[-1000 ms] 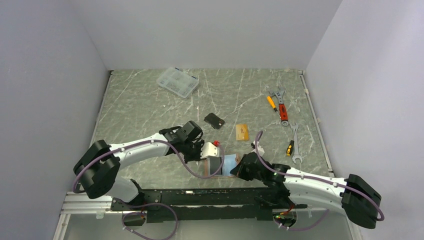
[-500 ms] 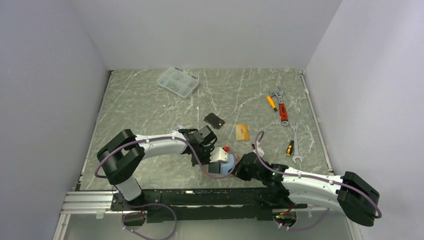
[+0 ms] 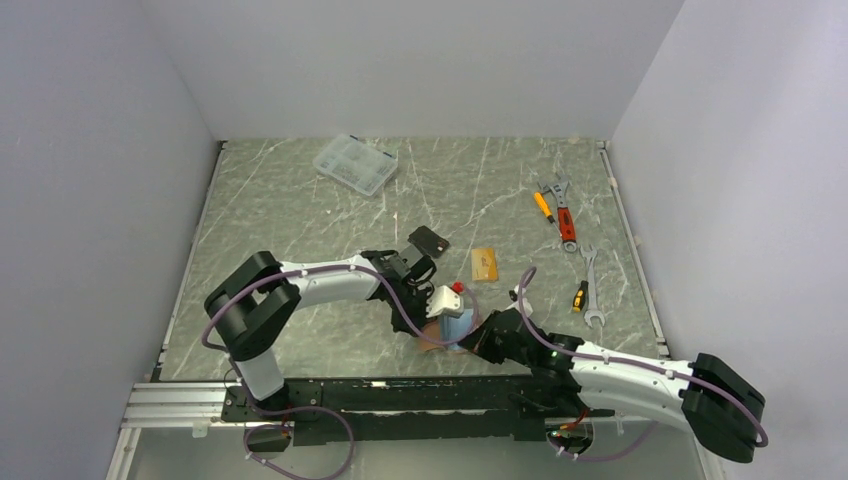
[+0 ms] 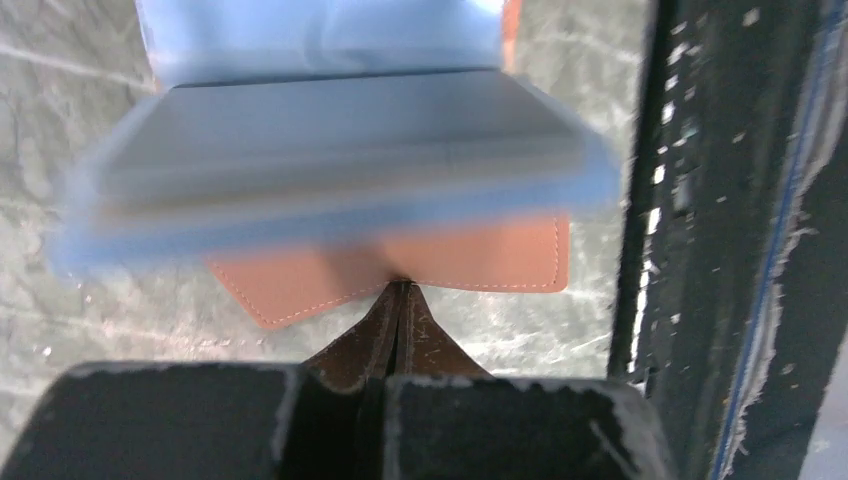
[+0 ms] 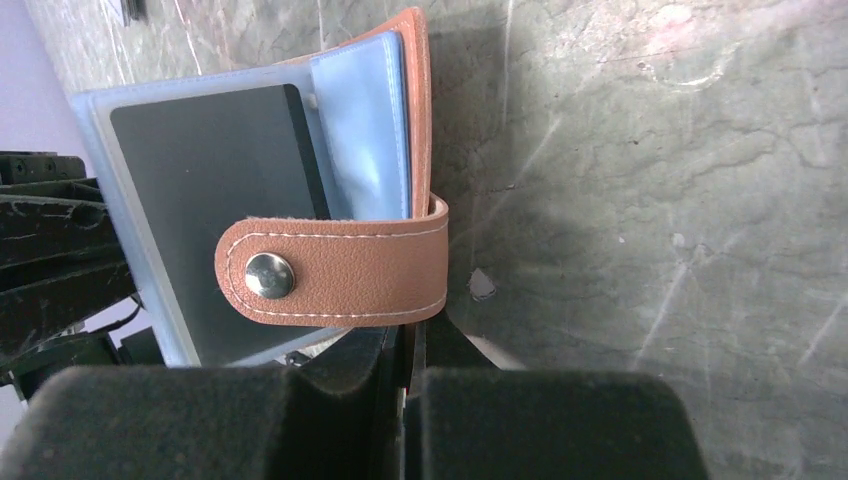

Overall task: Put the credit cards into the card holder
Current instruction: Close the card holder at the center of the board.

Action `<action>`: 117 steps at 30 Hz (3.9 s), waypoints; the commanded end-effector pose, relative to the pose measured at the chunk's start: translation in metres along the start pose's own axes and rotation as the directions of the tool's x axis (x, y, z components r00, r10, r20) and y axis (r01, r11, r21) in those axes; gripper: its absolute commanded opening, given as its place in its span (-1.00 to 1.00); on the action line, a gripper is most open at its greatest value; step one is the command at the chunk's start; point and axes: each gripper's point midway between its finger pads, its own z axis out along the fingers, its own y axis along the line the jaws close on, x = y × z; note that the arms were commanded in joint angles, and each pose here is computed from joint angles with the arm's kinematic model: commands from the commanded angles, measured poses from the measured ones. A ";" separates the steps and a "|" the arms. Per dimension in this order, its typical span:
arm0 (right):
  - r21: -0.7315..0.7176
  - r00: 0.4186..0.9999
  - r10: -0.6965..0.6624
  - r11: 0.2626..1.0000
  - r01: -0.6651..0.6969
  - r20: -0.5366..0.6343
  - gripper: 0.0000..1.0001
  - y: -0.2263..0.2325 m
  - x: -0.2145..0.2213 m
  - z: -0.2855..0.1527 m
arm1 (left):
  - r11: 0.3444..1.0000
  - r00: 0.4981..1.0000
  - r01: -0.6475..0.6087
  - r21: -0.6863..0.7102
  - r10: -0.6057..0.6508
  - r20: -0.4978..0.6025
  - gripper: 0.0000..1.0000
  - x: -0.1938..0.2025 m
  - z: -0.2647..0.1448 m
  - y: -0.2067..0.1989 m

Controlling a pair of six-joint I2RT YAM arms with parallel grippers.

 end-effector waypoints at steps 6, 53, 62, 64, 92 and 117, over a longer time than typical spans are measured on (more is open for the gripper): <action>0.097 0.998 -0.056 0.994 0.053 0.021 -1.00 -0.032 -0.002 0.002 | 0.977 0.879 -0.164 0.134 0.083 0.469 -1.00 -0.093 -0.041 -0.027; 0.095 0.962 -0.078 0.994 0.055 0.262 -0.33 -0.026 -0.055 -0.037 | 0.971 0.955 -0.238 0.018 0.231 0.185 -1.00 -0.075 0.037 -0.015; 0.111 0.958 -0.128 0.989 0.102 0.256 -0.21 -0.012 -0.060 -0.037 | 0.969 0.955 -0.241 -0.047 0.246 0.166 -1.00 -0.079 0.032 -0.004; 0.125 0.958 -0.140 0.986 0.111 0.252 -0.20 -0.009 -0.061 -0.036 | 0.970 0.957 -0.236 -0.056 0.242 0.158 -1.00 -0.081 0.032 -0.002; 0.038 0.977 -0.085 0.996 0.079 0.193 -1.00 0.032 -0.071 -0.035 | 0.925 0.922 -0.378 -0.033 0.380 0.070 -1.00 -0.059 0.029 -0.041; 0.164 0.982 -0.187 0.970 0.178 0.038 -1.00 0.021 -0.054 -0.025 | 0.828 0.852 -0.523 0.200 0.515 0.095 -1.00 -0.035 -0.030 -0.111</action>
